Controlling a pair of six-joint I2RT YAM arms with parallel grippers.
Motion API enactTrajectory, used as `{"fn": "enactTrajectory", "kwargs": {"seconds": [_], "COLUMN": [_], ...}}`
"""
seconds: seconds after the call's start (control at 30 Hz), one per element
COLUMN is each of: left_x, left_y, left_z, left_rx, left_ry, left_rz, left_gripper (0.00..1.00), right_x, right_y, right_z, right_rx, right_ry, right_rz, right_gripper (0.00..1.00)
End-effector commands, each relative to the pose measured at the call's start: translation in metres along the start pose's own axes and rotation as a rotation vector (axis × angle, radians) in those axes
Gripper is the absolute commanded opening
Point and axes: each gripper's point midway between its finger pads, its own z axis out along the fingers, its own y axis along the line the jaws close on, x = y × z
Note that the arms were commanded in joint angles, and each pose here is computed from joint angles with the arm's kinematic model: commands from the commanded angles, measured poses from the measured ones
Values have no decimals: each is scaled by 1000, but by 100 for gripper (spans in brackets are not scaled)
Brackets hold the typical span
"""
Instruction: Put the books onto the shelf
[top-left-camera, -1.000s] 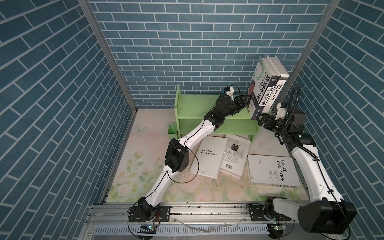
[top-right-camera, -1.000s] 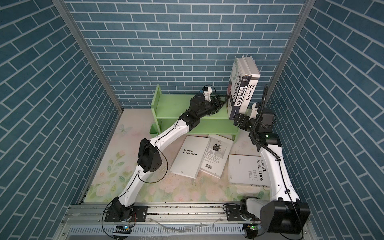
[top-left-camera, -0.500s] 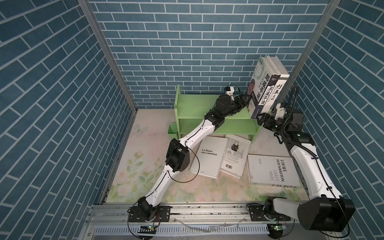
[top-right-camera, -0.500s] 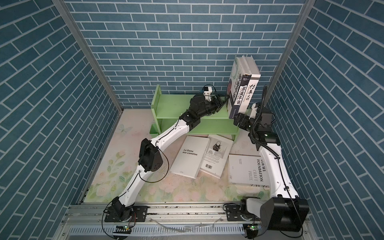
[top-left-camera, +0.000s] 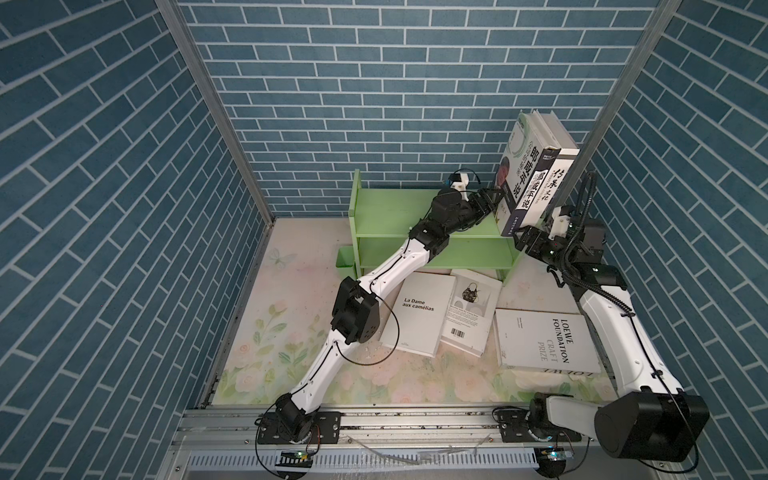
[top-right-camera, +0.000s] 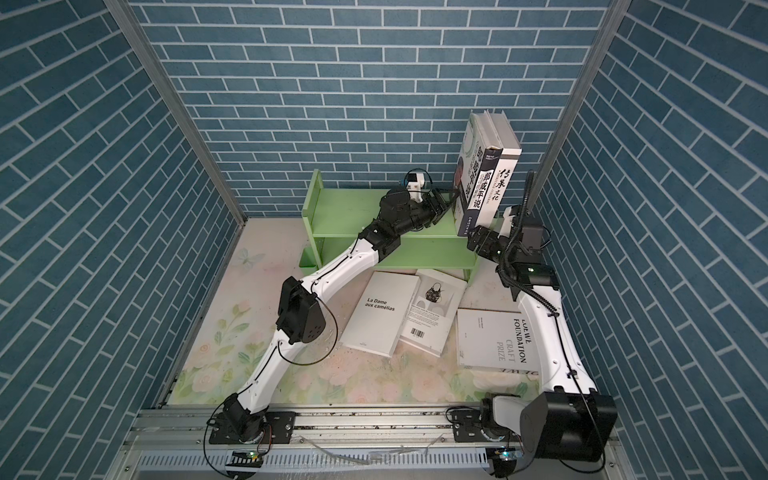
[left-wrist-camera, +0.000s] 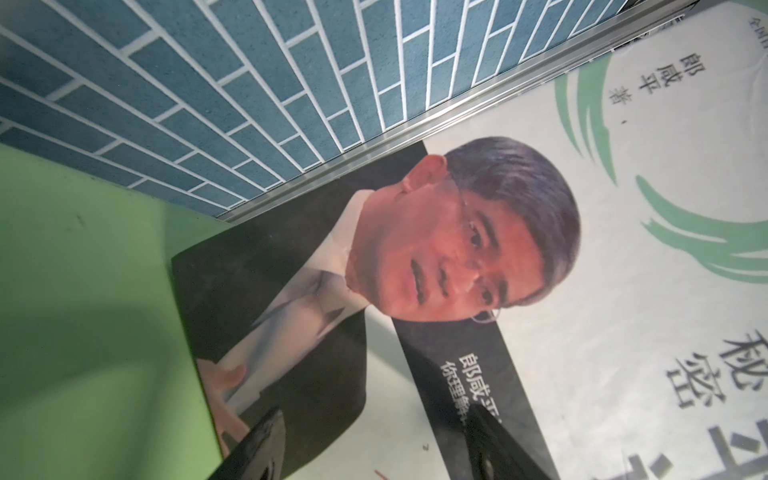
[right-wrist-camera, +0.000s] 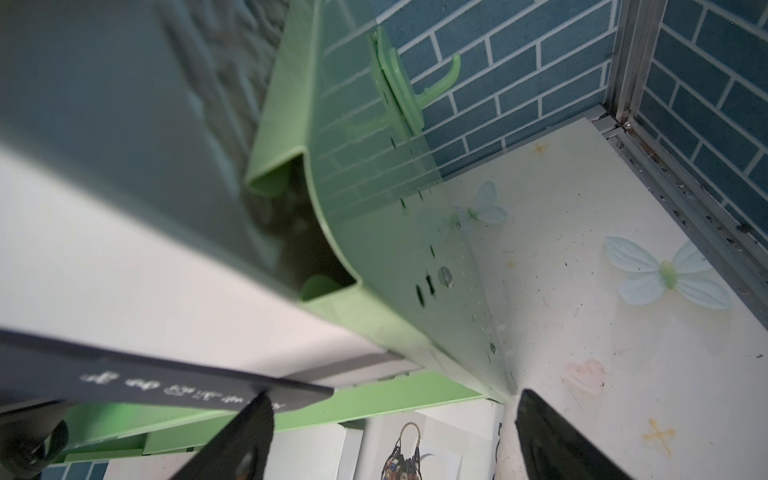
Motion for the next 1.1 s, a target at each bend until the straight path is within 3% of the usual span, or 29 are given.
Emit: {"fn": "enactTrajectory", "kwargs": {"seconds": [0.0,1.07], "left_x": [36,31], "left_y": [53,39], "left_z": [8,2], "left_rx": [-105,-88], "left_ry": [100,97], "left_rz": [-39,-29], "left_gripper": [71,77], "right_x": [-2,-3], "right_y": [-8,-9], "right_z": [4,3], "right_rx": [29,33], "right_ry": [-22,-39], "right_rz": [31,33], "right_gripper": [91,90]}}
